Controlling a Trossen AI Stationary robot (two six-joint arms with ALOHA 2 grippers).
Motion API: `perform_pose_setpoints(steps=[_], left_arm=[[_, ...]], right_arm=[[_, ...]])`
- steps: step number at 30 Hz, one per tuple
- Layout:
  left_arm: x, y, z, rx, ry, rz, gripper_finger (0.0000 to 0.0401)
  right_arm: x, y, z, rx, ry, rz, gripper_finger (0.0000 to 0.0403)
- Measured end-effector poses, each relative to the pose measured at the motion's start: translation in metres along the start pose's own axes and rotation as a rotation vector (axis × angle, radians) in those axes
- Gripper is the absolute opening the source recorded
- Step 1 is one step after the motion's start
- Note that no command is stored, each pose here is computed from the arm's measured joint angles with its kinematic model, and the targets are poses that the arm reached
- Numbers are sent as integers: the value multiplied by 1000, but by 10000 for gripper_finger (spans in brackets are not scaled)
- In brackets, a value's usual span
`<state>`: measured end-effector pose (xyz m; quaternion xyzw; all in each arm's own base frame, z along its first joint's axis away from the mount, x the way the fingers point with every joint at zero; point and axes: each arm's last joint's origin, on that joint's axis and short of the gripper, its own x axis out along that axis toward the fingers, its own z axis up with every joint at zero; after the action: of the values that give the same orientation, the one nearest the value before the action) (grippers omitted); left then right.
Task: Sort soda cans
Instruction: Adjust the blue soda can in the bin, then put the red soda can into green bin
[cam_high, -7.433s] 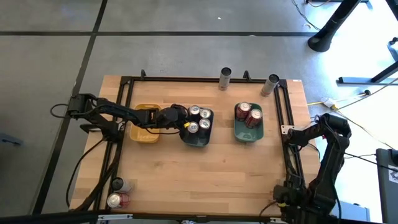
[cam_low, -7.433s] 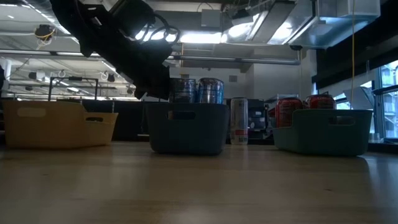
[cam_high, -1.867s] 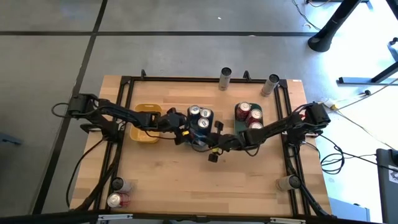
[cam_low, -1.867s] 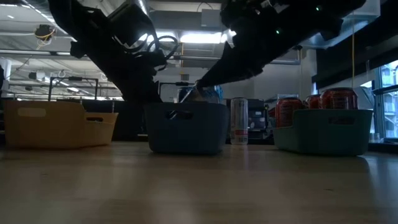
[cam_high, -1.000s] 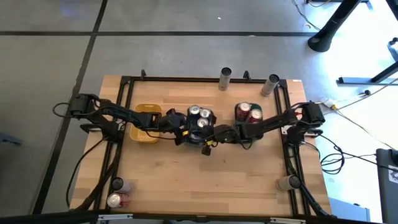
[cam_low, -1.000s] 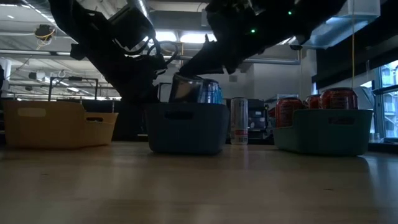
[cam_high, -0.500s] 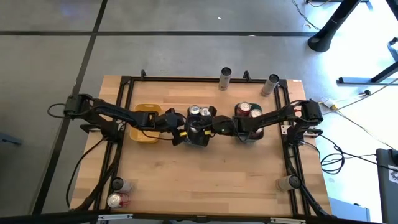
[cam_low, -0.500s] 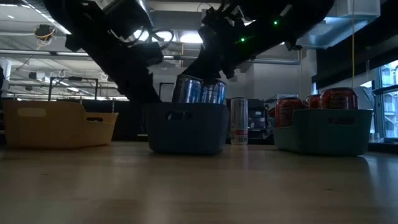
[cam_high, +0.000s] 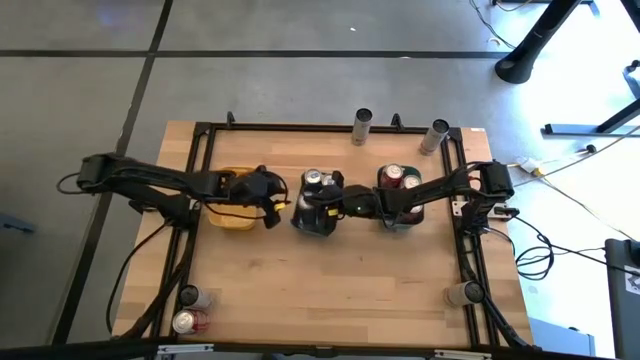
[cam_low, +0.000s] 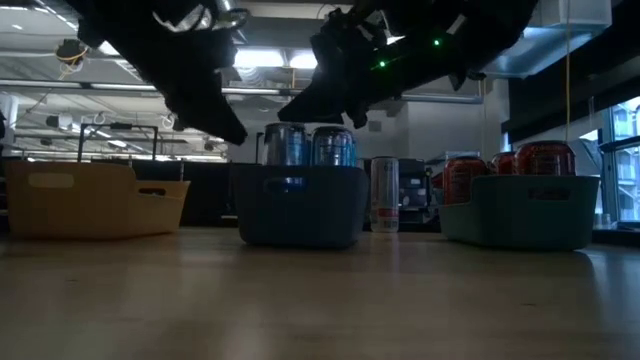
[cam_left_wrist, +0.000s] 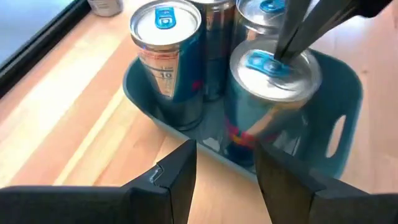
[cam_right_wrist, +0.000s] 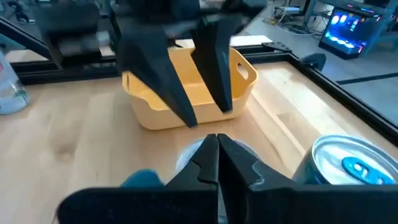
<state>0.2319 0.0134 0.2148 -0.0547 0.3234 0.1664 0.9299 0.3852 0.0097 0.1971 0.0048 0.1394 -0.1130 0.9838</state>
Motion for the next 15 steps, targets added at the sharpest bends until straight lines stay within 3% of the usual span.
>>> perform_pose_setpoints(steps=[4, 7, 12, 15], left_arm=[[-11, 2, 3, -7, -26, -5, 153], [-18, 4, 5, -14, -53, -11, 153], [-30, 0, 8, -10, -103, -44, 153], [-32, -3, 10, -1, -120, -57, 153]], right_arm=[[-2, 4, 7, 2, -17, 15, 3], [-17, 8, 31, -18, -45, 57, 3], [-84, 10, 81, -43, -66, 136, 3], [-121, 14, 95, -56, -43, 182, 3]])
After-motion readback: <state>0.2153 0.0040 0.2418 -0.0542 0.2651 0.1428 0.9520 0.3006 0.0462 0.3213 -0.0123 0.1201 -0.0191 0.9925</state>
